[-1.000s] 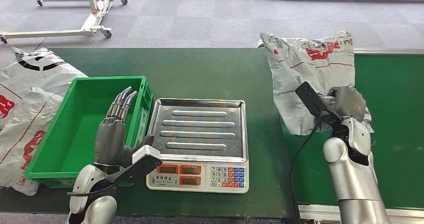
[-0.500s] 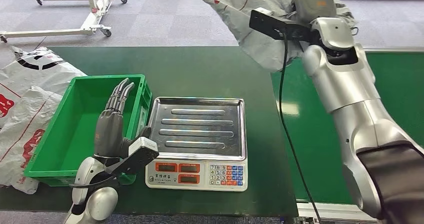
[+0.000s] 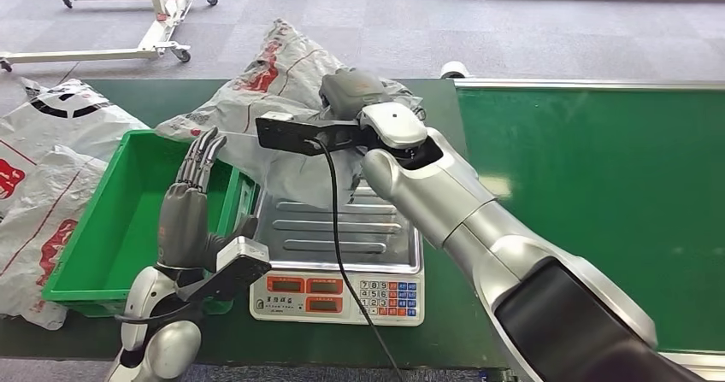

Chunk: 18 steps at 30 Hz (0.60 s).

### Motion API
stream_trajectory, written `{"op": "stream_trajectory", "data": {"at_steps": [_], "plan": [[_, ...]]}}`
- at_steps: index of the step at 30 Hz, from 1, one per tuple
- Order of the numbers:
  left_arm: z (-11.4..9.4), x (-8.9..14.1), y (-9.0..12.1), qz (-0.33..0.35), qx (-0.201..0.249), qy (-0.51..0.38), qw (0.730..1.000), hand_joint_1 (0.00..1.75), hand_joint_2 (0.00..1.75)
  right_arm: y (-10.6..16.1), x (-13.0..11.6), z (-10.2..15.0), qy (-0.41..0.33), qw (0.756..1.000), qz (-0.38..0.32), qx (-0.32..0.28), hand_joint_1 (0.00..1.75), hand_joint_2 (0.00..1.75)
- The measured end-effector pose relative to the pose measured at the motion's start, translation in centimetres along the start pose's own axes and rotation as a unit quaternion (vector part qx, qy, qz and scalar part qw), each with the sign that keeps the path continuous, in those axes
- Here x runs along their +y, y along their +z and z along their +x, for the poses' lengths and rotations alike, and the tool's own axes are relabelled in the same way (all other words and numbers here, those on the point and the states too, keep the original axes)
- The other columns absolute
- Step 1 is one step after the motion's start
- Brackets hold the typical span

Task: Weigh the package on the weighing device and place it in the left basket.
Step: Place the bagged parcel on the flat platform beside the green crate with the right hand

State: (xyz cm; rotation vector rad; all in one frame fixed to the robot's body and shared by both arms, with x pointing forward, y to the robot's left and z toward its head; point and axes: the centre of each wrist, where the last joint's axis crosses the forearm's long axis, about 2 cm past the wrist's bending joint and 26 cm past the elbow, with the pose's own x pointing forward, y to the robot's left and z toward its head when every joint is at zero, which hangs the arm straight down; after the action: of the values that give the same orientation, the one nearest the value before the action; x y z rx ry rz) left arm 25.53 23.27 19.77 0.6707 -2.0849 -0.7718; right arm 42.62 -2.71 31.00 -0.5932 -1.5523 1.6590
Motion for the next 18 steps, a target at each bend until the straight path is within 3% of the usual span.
{"op": "stream_trajectory", "data": {"at_steps": [8, 15, 18], "plan": [[0.2, 0.4, -1.6, -0.011, -0.007, -0.005, 1.000, 0.00, 0.00, 0.4, 5.9, 2.3, -0.082, 0.994, 0.065, -0.025, 1.75, 1.75], [0.3, 0.3, -1.6, -0.019, -0.007, -0.012, 1.000, 0.00, 0.00, 1.0, 9.0, 2.7, -0.066, 0.993, 0.100, -0.008, 1.69, 1.75], [0.2, 0.4, -1.6, -0.022, -0.006, -0.017, 1.000, 0.00, 0.00, 1.3, 9.9, 2.0, -0.051, 0.993, 0.108, 0.003, 0.38, 1.75]]}}
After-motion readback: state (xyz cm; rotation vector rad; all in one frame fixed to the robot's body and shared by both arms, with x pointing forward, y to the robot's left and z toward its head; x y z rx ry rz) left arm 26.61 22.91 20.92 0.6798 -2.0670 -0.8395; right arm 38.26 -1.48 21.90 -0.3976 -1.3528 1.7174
